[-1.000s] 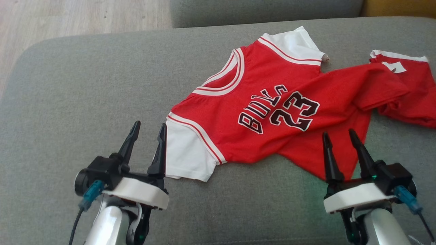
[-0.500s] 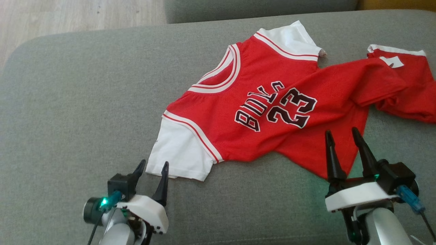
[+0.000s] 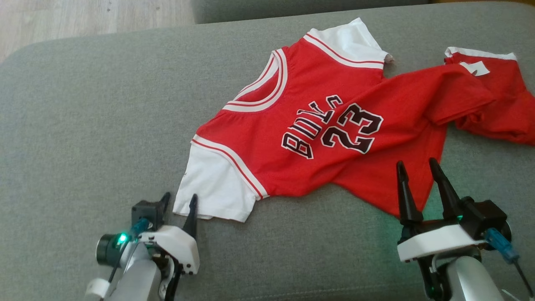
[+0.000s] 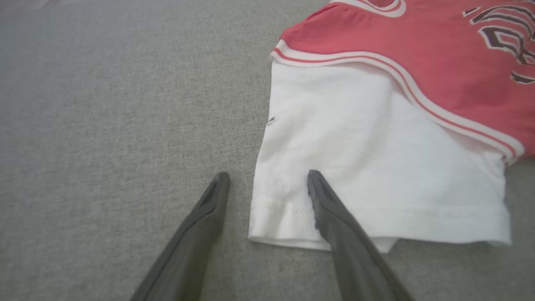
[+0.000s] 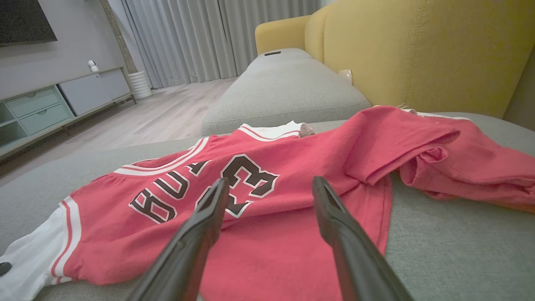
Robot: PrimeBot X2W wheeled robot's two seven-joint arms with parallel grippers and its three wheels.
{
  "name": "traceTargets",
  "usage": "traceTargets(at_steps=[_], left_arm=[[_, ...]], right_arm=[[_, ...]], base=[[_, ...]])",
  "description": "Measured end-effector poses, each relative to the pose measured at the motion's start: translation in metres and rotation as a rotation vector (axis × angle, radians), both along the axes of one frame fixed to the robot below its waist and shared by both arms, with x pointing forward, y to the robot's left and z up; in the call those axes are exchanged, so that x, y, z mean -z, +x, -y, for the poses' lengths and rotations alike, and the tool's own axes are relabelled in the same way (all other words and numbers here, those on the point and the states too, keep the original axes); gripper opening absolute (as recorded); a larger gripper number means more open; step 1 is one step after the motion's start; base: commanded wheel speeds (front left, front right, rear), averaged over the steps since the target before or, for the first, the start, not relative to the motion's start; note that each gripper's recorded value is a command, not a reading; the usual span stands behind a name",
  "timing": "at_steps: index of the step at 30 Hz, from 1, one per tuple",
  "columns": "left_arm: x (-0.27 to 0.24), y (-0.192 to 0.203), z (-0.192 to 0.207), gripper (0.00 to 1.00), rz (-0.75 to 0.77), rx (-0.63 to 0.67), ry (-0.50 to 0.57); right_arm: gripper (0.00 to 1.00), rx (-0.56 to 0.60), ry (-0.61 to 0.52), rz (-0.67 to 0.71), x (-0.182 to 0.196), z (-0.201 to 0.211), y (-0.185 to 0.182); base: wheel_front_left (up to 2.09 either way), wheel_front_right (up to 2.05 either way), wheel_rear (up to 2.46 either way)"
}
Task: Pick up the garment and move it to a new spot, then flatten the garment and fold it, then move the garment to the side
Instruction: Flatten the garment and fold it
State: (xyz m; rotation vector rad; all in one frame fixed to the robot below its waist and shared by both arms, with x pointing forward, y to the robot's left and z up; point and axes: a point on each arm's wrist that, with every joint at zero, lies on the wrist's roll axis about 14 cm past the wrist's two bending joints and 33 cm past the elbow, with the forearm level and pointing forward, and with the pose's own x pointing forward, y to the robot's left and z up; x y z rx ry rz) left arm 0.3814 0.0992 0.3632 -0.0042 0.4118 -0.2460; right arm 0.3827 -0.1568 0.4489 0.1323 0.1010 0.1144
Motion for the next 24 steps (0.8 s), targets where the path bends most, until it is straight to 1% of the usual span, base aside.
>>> traceTargets(at_steps=[1, 2, 6, 10, 11, 13, 16, 19, 24], left_arm=[[0.0, 0.001, 0.001, 0.35, -0.002, 0.009, 0.0], [0.0, 0.002, 0.002, 0.0, -0.002, 0.014, 0.001], [-0.003, 0.002, 0.007, 0.0, 0.003, 0.035, 0.0], [-0.012, 0.005, 0.008, 0.0, 0.033, 0.028, -0.018], [-0.034, 0.015, 0.012, 0.0, 0.11, 0.022, -0.043], [-0.063, 0.027, 0.014, 0.0, 0.205, 0.009, -0.077], [-0.095, 0.035, 0.011, 0.0, 0.313, -0.011, -0.098], [-0.106, 0.033, 0.007, 0.0, 0.353, -0.024, -0.105], [-0.11, 0.029, 0.007, 0.0, 0.371, -0.024, -0.108]], right_arm=[[1.0, 0.002, 0.0, 0.0, 0.0, 0.001, 0.0], [1.0, 0.004, 0.0, -0.001, 0.0, 0.001, -0.001], [1.0, 0.014, -0.016, -0.044, 0.013, 0.006, -0.006], [1.0, 0.037, -0.036, -0.092, 0.026, 0.015, -0.011], [1.0, 0.059, -0.05, -0.138, 0.036, 0.024, -0.015], [1.0, 0.074, -0.055, -0.183, 0.046, 0.03, -0.019], [1.0, 0.085, -0.039, -0.262, 0.062, 0.032, -0.027], [1.0, 0.091, 0.001, -0.322, 0.075, 0.03, -0.033], [1.0, 0.077, 0.019, -0.406, 0.091, 0.024, -0.042]], base=[[0.0, 0.0, 0.0], [0.0, 0.0, 0.0], [0.0, 0.0, 0.0], [0.0, 0.0, 0.0], [0.0, 0.0, 0.0], [0.0, 0.0, 0.0], [0.0, 0.0, 0.0], [0.0, 0.0, 0.0], [0.0, 0.0, 0.0]])
